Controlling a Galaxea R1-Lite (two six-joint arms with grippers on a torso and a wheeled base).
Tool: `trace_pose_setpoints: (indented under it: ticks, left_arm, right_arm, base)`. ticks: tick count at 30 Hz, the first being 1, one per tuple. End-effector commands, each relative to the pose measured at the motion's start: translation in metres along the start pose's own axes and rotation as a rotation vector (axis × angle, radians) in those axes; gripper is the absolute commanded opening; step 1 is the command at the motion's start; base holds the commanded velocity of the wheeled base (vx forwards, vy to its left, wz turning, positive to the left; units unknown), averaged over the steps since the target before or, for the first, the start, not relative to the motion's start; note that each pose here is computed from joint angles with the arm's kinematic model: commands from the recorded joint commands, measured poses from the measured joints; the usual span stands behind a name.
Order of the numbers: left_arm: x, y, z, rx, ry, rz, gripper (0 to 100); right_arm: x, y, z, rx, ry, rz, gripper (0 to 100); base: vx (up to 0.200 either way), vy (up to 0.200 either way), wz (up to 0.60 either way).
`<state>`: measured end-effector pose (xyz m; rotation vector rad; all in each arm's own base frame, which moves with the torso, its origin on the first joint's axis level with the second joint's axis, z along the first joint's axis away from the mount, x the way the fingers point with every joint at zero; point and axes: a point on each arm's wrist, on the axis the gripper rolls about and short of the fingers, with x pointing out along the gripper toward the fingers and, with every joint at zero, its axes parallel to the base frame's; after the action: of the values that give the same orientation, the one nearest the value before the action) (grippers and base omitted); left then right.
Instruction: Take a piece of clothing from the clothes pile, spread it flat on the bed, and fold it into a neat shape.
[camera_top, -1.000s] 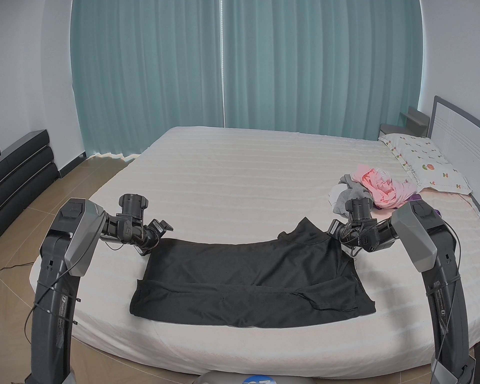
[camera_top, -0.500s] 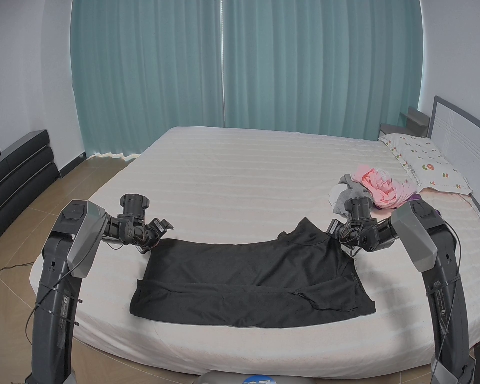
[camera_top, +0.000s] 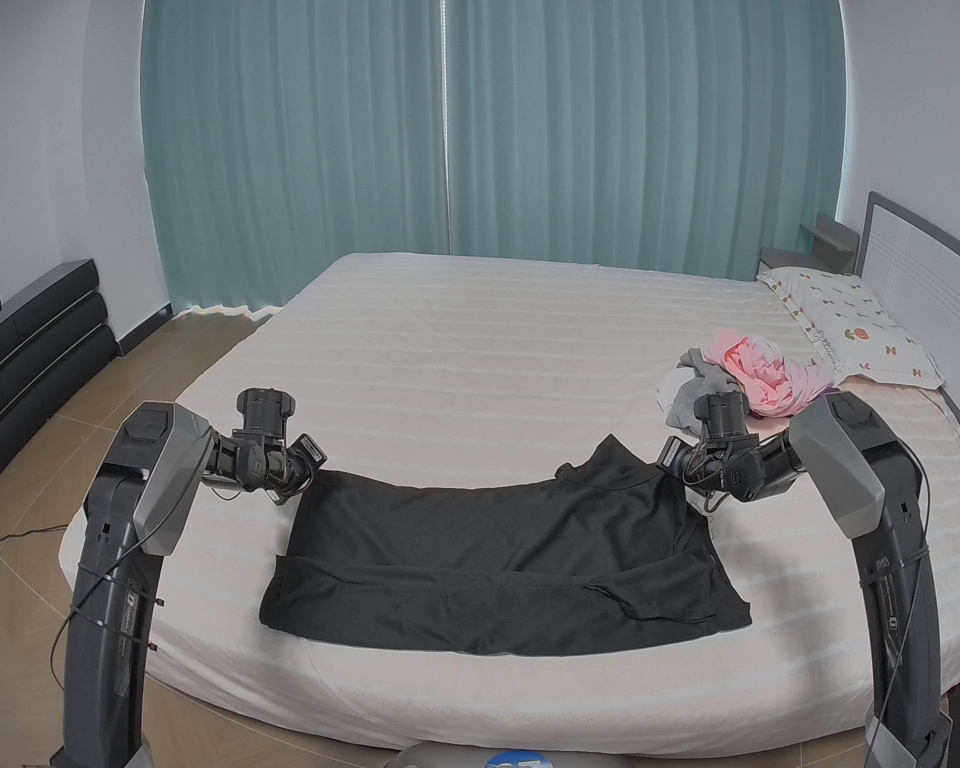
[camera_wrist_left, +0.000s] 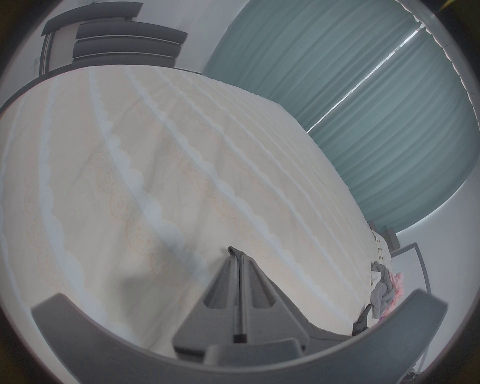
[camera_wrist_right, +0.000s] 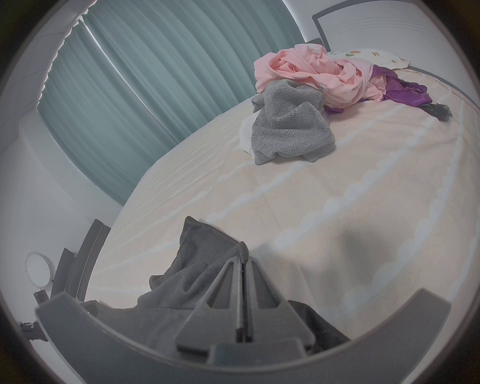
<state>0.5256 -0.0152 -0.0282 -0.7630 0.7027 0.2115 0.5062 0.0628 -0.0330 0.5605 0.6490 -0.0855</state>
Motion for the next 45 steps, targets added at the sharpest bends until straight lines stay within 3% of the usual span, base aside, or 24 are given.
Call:
trace_pose_setpoints:
  ticks: [1, 13, 22, 32, 36, 45]
  left_arm:
    - [-0.004, 0.000, 0.006, -0.010, -0.022, 0.003, 0]
    - [-0.024, -0.013, 0.022, -0.019, -0.089, 0.004, 0]
    - [-0.042, -0.018, 0.029, -0.025, -0.110, 0.011, 0]
    - [-0.039, -0.010, 0.018, -0.011, -0.071, 0.047, 0]
    - [-0.051, -0.008, 0.016, -0.006, -0.055, 0.057, 0]
    - [-0.086, 0.000, 0.005, 0.062, 0.007, 0.103, 0]
  right_arm:
    - [-0.012, 0.000, 0.010, 0.008, -0.010, 0.002, 0]
    - [-0.027, -0.006, 0.018, 0.027, 0.007, 0.036, 0]
    - [-0.028, -0.007, 0.017, 0.022, -0.087, 0.111, 0]
    - [-0.041, -0.011, 0.014, 0.023, -0.048, 0.107, 0]
    - [-0.058, -0.013, 0.017, 0.027, -0.002, 0.138, 0]
    - [-0.086, -0.027, 0.010, 0.039, 0.083, 0.122, 0]
  base:
    - [0.000, 0.000, 0.00]
    - [0.000, 0.000, 0.00]
    - [0.000, 0.000, 0.00]
    - [0.000, 0.000, 0.00]
    - [0.000, 0.000, 0.00]
    - [0.000, 0.000, 0.00]
